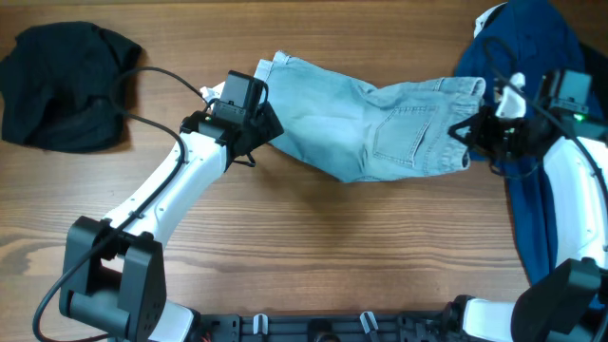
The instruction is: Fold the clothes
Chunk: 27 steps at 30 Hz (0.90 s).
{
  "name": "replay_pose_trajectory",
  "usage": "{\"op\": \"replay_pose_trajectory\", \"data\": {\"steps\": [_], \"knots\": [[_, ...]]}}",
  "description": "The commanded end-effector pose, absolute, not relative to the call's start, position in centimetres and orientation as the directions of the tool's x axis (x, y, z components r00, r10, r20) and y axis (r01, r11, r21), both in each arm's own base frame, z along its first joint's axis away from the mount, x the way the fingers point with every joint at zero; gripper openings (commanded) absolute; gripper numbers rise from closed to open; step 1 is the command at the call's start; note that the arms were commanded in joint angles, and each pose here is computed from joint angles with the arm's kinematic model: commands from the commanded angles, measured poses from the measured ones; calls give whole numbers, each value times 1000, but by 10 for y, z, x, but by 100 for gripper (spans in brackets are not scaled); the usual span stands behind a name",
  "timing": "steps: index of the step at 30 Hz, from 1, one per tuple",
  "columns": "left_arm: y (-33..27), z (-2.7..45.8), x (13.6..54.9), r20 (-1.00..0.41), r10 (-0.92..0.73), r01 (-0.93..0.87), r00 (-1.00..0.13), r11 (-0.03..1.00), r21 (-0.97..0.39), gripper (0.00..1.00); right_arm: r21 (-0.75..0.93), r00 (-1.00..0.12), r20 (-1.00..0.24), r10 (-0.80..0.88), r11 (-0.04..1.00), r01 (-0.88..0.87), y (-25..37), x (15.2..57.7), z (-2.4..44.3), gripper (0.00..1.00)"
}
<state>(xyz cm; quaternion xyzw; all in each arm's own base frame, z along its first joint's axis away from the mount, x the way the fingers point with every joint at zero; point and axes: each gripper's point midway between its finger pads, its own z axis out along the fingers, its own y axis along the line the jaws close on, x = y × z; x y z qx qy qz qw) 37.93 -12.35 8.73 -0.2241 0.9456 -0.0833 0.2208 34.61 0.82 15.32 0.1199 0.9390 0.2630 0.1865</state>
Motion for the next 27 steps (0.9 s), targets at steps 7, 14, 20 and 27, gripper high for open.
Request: {"op": "replay_pose_trajectory", "data": {"steps": [7, 14, 20, 27], "knots": [[-112, 92, 396, -477, -449, -392, -755, 893, -220, 100, 474, -887, -457, 69, 863, -177, 104, 363, 221, 4], [-44, 92, 411, -469, -580, -537, -666, 809, -238, 100, 496, -912, -410, -6, 838, -228, 150, 357, 206, 4], [10, 91, 416, -361, -717, -620, -597, 697, -359, 100, 503, -927, -375, -13, 837, -216, 174, 367, 184, 4], [5, 89, 413, -338, -700, -598, -629, 713, -366, 100, 486, -917, -398, 2, 849, -209, 178, 386, 171, 4]]}}
